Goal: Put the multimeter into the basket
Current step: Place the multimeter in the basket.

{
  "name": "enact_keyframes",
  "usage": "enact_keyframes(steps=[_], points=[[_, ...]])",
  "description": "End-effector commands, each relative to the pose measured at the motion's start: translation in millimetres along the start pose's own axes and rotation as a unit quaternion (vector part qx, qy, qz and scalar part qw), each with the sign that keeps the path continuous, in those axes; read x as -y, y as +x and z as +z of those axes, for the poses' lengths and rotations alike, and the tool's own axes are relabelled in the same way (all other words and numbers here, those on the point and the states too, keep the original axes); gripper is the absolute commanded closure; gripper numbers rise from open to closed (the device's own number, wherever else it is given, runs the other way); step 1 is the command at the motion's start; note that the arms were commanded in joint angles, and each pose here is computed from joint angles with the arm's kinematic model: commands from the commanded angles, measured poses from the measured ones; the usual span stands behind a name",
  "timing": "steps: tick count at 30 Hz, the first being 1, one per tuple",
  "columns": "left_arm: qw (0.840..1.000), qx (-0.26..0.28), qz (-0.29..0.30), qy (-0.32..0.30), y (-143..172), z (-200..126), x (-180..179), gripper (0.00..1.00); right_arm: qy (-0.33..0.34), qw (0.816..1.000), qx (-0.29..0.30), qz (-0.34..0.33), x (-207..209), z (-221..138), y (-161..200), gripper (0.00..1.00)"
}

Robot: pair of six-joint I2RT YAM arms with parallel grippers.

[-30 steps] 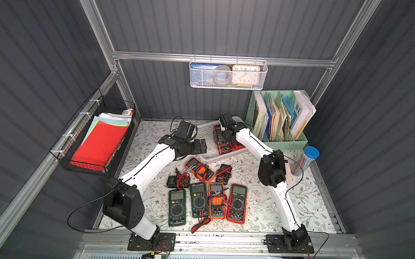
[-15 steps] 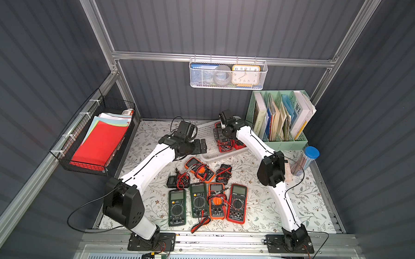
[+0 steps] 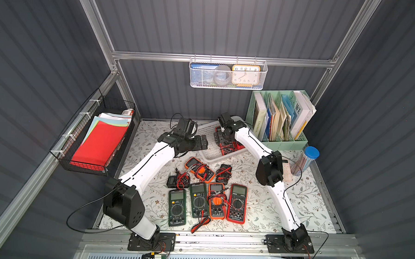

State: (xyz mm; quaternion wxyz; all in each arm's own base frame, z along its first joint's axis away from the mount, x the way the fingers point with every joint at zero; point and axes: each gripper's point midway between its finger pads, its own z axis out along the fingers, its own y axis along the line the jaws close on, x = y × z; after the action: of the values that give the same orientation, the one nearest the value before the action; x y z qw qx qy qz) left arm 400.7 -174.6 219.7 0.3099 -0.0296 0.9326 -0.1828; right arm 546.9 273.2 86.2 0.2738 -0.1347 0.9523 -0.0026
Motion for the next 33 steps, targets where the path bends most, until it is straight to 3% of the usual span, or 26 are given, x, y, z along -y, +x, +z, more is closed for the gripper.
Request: enact_keyframes(steps=[1, 6, 15, 19, 23, 29, 30, 32, 33], points=[[1.0, -0.002, -0.008, -0.003, 0, -1, -3, 0.01, 0.027, 0.999, -0.025, -0.01, 9, 8, 14, 0.01], [1.0, -0.013, -0.007, -0.018, 6, 10, -10, 0.01, 0.011, 1.0, 0.002, 0.01, 4, 0, 5, 0.01], [0.999, -0.038, -0.001, -0.025, 17, 26, -15, 0.01, -0.129, 0.99, -0.006, 0.063, -28, -20, -5, 0.01], [0.999, -0.04, 0.0, -0.024, 18, 25, -15, 0.01, -0.068, 0.994, -0.01, 0.08, -6, -20, -6, 0.01], [0.999, -0.04, 0.001, -0.024, 18, 24, -15, 0.01, 0.002, 0.999, 0.002, 0.04, 10, -27, -8, 0.01], [0.999, -0.041, 0.002, -0.021, 17, 27, -14, 0.01, 0.029, 0.999, 0.021, 0.02, 14, -31, -9, 0.01], [0.999, -0.039, 0.001, -0.02, 17, 28, -14, 0.01, 0.02, 1.0, 0.006, -0.006, 11, -13, 2, 0.01], [0.999, -0.039, 0.007, -0.022, 16, 29, -14, 0.01, 0.013, 0.999, -0.04, 0.011, 10, -30, 9, 0.01], [0.999, -0.029, 0.008, -0.03, 13, 29, -17, 0.01, 0.011, 1.0, -0.025, 0.003, 6, -26, 4, 0.01]])
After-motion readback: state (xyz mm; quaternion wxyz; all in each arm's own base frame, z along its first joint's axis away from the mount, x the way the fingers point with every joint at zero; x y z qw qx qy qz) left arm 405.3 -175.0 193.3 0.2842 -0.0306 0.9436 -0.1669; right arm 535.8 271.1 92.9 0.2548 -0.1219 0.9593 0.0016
